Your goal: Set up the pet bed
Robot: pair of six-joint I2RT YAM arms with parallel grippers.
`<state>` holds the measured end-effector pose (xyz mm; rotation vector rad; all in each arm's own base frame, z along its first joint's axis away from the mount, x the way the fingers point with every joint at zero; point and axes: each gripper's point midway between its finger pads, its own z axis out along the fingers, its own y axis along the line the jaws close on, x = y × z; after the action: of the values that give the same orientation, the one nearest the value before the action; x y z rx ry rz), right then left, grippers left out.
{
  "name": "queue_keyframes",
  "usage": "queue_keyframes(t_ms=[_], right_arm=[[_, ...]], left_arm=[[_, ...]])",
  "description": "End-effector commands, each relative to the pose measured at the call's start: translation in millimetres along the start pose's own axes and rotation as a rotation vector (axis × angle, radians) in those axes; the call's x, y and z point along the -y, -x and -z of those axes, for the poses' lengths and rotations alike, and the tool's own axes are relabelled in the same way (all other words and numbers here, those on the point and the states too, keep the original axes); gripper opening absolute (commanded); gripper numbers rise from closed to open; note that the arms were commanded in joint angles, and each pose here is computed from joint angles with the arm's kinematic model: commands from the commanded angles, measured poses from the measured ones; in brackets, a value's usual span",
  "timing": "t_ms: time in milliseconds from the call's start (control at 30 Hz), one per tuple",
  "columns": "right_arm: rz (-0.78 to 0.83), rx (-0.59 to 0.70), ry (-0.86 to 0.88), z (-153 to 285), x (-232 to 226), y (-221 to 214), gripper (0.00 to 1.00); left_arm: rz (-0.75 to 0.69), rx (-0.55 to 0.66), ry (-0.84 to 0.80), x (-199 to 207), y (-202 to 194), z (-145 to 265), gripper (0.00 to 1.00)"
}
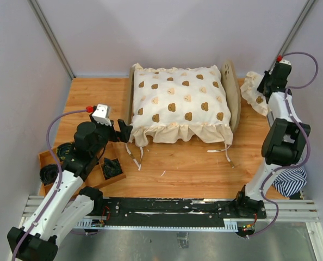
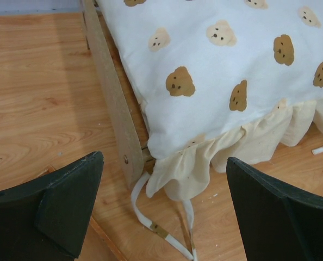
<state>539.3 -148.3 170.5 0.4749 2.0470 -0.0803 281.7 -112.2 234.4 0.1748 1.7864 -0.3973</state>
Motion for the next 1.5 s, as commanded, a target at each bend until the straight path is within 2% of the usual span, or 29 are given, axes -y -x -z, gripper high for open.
queue_keyframes(t_ms=[0, 233, 400, 500, 700, 833, 900, 1000, 1100, 1300, 1467], right_arm=[[0.11, 0.144, 0.085, 73, -38, 56, 0.0], [0.262, 0.327, 0.204, 177, -103, 105, 0.0], [0.304, 0.456, 0.389, 236, -161, 106, 0.0], [0.345, 0.446, 0.467, 251, -189, 87, 0.0], [0.358, 0.392, 0.593, 253, -235, 42, 0.0], [0.358, 0.31, 0.539, 228, -241, 11, 0.0], [0.349, 0.264, 0.494, 211, -238, -2, 0.09], [0.378, 0.186, 0.498, 202, -244, -13, 0.37], [0.405, 0.176, 0.512, 206, -251, -7, 0.58], [0.451, 0.193, 0.485, 204, -253, -9, 0.61], [0.535, 0.093, 0.481, 185, -255, -47, 0.62]], left_arm=[[0.007, 0.043, -0.015, 5, 12, 3, 0.99], [0.011, 0.06, -0.021, 6, 16, 6, 0.99], [0.019, 0.062, -0.022, 6, 16, 6, 0.99], [0.02, 0.063, -0.026, 7, 16, 7, 0.99], [0.026, 0.062, -0.023, 7, 15, 7, 0.99], [0.027, 0.06, -0.029, 8, 15, 6, 0.99], [0.027, 0.059, -0.027, 7, 14, 6, 0.99], [0.026, 0.058, -0.025, 7, 14, 6, 0.99], [0.026, 0.056, -0.026, 7, 14, 6, 0.99], [0.019, 0.06, -0.02, 6, 16, 6, 0.99], [0.015, 0.058, -0.015, 5, 15, 6, 0.99]])
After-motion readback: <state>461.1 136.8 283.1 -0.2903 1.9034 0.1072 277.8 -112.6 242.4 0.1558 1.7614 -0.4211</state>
